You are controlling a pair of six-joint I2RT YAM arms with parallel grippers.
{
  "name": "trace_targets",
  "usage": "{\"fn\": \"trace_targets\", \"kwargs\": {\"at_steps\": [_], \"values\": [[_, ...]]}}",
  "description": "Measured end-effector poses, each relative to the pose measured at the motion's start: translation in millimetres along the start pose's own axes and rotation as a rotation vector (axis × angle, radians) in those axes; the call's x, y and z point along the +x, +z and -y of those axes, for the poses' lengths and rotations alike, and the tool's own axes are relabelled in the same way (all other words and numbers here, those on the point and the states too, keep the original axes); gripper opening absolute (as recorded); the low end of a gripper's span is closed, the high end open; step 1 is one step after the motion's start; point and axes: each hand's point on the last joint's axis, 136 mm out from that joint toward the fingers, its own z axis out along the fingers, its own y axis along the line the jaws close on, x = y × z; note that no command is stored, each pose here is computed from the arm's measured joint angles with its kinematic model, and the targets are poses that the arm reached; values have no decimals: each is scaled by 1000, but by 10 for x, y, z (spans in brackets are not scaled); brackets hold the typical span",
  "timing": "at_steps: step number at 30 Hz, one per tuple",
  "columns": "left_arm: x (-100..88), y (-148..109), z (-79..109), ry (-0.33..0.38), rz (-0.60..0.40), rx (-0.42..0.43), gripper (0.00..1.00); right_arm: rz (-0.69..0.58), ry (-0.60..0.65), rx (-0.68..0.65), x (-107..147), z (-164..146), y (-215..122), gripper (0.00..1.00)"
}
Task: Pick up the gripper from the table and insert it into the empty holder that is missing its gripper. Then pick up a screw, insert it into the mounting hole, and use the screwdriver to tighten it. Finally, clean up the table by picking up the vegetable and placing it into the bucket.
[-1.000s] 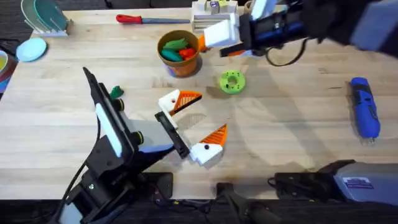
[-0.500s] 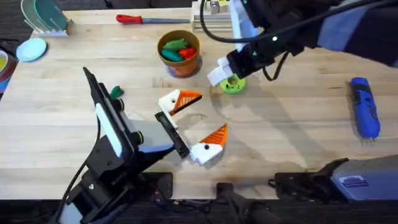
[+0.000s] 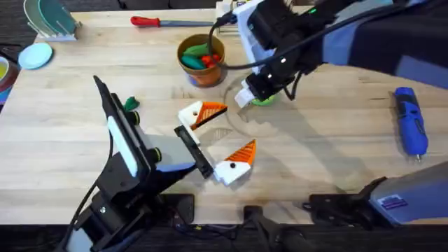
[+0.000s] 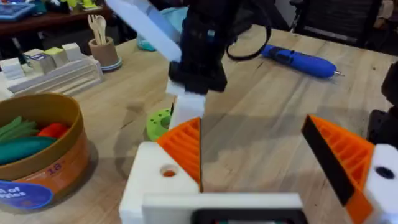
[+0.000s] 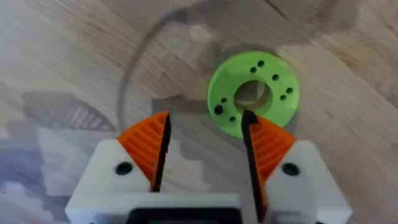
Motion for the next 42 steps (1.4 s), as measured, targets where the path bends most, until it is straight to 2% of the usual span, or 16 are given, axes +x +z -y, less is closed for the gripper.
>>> {"fn": "trace_targets", "kwargs": {"at_steps": [4,7,14,22,29,33,38,42], "values": [[0,0,0,0,0,0,993,-17,-31,75,20,19,67,564],[0,0,0,0,0,0,992,-5,-32,111,-9,45,63,517],[0,0,0,0,0,0,993,6,-15,142,-33,96,60,486],[0,0,0,0,0,0,993,-39,-3,143,27,99,228,435],[0,0,0,0,0,0,993,-14,2,142,-36,96,238,321],[0,0,0,0,0,0,993,-13,2,142,-38,94,238,218],[0,0,0,0,0,0,992,-18,4,142,-24,95,238,154],[0,0,0,0,0,0,992,-18,4,142,-24,95,238,56]]}}
